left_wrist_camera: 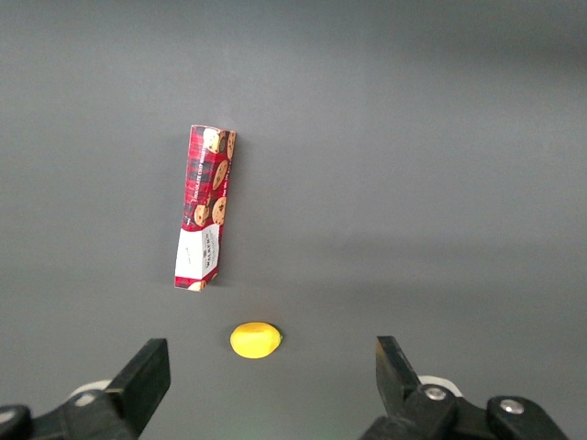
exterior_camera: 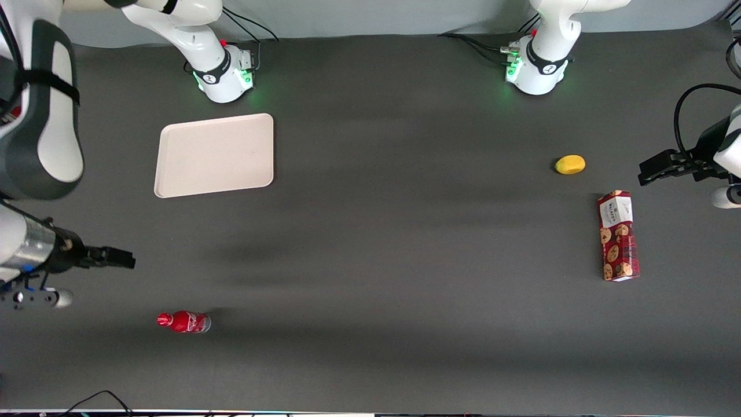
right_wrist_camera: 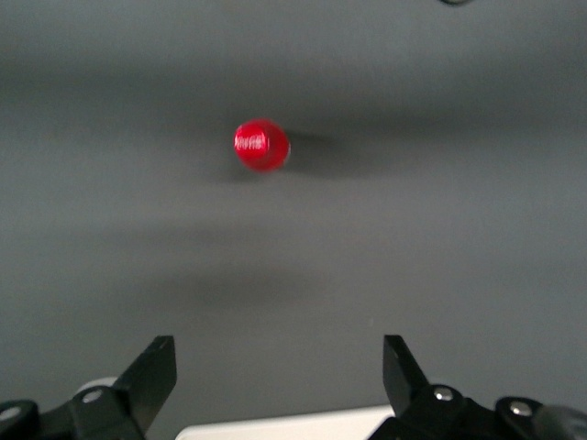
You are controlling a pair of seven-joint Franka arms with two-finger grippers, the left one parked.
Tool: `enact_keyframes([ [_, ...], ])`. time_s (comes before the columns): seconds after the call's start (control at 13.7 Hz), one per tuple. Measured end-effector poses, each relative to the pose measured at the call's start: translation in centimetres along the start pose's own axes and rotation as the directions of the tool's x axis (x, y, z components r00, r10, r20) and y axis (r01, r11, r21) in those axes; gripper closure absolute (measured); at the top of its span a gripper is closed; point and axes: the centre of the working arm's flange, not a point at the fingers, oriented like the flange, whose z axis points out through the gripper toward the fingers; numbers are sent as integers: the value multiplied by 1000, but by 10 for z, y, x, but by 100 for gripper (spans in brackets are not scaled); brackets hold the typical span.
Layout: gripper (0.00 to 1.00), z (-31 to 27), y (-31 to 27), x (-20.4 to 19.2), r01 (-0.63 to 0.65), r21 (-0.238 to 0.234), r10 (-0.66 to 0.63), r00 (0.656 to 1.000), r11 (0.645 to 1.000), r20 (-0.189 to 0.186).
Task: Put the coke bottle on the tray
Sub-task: 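Move the open right gripper down over the red Coca-Cola bottle, then close the right gripper around the bottle's neck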
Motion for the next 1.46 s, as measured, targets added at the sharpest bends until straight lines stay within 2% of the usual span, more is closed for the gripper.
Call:
enact_keyframes([
  [0.22, 0, 47, -8, 28, 10, 3, -10, 999, 1000, -42],
  [0.51, 0, 102, -27, 44, 35, 3, -35, 998, 999, -45],
  [0.88, 0, 145, -29, 59, 64, 1, -64, 993, 998, -97],
  [1.46, 1, 164, -30, 64, 70, 0, -70, 993, 998, -100],
])
